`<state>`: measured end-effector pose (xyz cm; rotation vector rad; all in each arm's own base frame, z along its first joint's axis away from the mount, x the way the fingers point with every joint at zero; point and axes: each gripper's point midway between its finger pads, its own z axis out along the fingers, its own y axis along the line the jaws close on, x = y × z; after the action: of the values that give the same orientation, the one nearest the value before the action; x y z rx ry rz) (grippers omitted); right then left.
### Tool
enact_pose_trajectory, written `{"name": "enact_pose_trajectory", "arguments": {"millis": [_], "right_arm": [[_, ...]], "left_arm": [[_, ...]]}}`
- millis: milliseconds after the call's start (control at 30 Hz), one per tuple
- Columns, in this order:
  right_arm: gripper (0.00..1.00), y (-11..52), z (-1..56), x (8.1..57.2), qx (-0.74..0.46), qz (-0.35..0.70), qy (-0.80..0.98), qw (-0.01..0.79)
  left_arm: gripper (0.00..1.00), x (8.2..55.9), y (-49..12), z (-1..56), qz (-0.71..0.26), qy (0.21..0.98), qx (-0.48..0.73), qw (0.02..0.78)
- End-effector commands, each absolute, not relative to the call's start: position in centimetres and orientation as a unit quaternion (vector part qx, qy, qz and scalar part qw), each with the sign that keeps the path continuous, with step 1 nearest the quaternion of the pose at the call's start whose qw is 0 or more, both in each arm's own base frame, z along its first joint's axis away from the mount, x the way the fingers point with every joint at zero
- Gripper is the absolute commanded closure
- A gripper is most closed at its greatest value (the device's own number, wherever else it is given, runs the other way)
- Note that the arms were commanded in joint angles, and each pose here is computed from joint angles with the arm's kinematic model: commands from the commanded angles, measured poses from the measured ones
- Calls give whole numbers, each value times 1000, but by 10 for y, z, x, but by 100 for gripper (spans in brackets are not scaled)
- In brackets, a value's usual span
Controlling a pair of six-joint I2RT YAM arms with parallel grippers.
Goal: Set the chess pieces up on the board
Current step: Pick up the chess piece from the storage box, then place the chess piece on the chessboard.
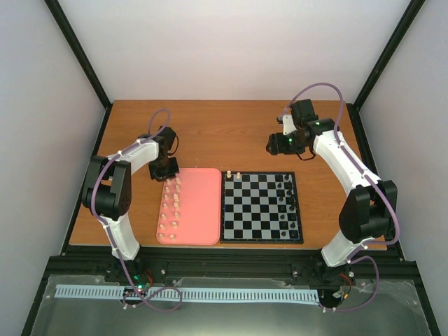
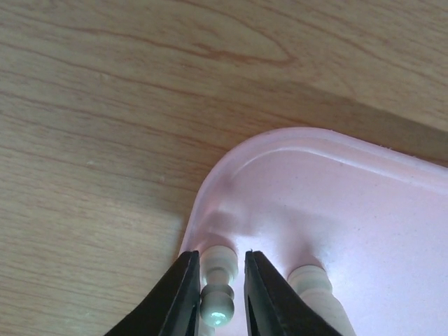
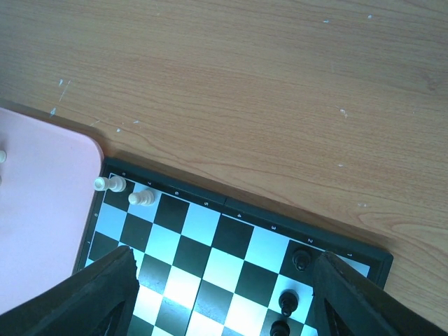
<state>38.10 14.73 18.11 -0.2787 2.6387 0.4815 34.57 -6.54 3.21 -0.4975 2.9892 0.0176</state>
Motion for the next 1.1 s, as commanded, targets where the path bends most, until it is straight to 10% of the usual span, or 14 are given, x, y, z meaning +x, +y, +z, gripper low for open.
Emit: {"name": "enact_pose_trajectory", "arguments": {"millis": [0,567,1067], "right_arm": [[31,143,182,383,-100,170,954,224],[31,144,183,384,-100,171,953,227],[31,137,186,389,-94,151,956,233]], "left_arm": [[80,341,-62,25,5,984,-169,46],[91,368,-76,107,-21,987,-126,93],[92,332,-291,158,-88,983,142,80]]}}
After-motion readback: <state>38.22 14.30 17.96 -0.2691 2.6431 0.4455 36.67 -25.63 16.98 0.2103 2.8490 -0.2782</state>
